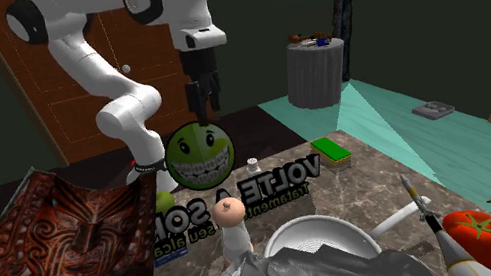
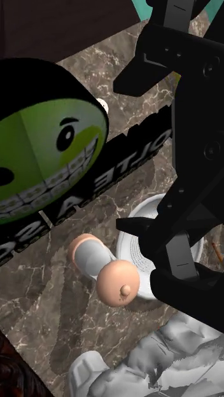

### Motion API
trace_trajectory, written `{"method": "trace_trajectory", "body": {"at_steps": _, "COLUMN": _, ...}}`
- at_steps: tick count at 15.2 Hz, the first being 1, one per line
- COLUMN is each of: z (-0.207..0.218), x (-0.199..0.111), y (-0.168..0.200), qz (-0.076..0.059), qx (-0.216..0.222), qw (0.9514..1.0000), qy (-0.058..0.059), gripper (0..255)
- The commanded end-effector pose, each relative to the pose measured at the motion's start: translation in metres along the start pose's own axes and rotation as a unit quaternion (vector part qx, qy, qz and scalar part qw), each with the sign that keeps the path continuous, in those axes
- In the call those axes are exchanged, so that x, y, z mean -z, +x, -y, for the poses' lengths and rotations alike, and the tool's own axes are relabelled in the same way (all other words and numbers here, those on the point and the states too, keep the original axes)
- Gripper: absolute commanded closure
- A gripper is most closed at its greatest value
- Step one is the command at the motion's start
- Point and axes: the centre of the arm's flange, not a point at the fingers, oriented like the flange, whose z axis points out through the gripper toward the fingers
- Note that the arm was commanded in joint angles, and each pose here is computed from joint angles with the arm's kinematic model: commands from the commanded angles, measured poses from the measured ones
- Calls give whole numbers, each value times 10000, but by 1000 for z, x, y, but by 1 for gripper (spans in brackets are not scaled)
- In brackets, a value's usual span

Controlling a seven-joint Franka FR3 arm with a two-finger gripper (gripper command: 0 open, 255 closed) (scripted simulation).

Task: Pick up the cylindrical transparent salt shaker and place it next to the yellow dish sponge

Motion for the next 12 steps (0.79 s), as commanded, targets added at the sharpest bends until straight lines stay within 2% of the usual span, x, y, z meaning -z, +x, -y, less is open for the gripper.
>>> {"method": "trace_trajectory", "body": {"at_steps": 1, "z": -18, "x": -15, "y": 8, "qz": -28, "qx": 27, "qw": 10000, "qy": 1, "gripper": 0}}
{"method": "trace_trajectory", "body": {"at_steps": 12, "z": -131, "x": -90, "y": 60, "qz": -151, "qx": 140, "qw": 9998, "qy": 34, "gripper": 0}}
